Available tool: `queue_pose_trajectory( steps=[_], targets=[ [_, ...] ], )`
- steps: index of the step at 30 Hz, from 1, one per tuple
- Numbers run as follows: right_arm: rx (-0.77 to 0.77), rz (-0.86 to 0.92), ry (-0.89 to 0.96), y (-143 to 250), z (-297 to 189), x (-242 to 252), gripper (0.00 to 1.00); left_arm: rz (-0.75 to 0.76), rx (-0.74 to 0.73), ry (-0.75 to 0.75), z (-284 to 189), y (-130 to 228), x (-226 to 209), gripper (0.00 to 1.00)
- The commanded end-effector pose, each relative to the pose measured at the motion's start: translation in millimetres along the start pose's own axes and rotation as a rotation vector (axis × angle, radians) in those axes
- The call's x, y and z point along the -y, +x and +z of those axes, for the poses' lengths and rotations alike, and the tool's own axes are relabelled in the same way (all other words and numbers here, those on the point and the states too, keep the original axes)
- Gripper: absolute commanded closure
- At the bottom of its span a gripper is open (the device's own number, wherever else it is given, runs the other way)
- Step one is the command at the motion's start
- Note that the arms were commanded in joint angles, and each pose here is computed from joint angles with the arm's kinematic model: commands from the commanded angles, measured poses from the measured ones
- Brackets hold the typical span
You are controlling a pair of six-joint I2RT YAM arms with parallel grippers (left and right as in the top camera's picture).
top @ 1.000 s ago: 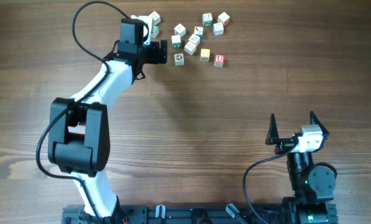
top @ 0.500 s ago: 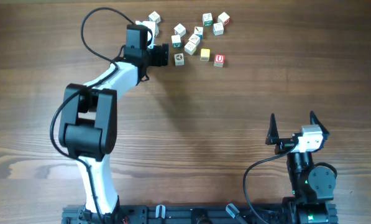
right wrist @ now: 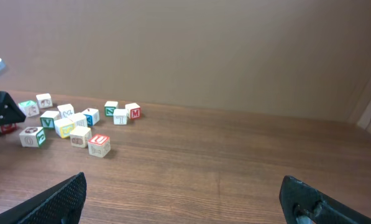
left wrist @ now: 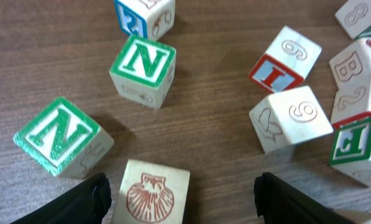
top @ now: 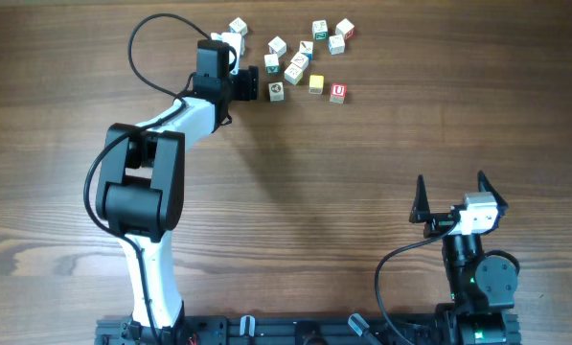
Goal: Form a horizontal line
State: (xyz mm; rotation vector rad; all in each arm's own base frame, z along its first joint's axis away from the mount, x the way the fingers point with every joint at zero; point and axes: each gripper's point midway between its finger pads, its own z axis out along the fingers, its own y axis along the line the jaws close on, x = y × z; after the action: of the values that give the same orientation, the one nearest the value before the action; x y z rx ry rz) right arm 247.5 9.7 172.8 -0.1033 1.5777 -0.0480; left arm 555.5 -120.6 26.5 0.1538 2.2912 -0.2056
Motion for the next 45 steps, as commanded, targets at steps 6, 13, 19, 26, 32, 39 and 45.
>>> queue_pose_trajectory(
  steps=[6, 13, 19, 26, 32, 39, 45],
  targets=[
    [0.012, -0.008, -0.018, -3, -1, -3, 0.0, 0.015, 0.041, 0.013, 6, -8, 3, 0.22],
    [0.012, -0.009, -0.018, -3, -1, -3, 0.0, 0.015, 0.031, 0.012, 20, 6, 1, 0.22],
    [0.012, -0.009, -0.018, -3, -1, -3, 0.0, 0.014, 0.027, 0.012, 25, 11, 0, 0.34],
    [0.012, -0.009, -0.018, -3, -1, -3, 0.0, 0.016, 0.056, 0.014, 25, 4, 1, 0.53],
    [0.012, -0.009, -0.017, -3, -1, -3, 0.0, 0.016, 0.058, 0.013, 24, 3, 1, 0.62],
    [0.012, -0.009, -0.018, -2, -1, -3, 0.0, 0.015, 0.056, -0.024, 13, -6, -4, 0.7],
    [0.012, -0.009, -0.018, -3, -1, -3, 0.0, 0.015, 0.085, -0.021, -12, -31, 0, 0.7]
  ],
)
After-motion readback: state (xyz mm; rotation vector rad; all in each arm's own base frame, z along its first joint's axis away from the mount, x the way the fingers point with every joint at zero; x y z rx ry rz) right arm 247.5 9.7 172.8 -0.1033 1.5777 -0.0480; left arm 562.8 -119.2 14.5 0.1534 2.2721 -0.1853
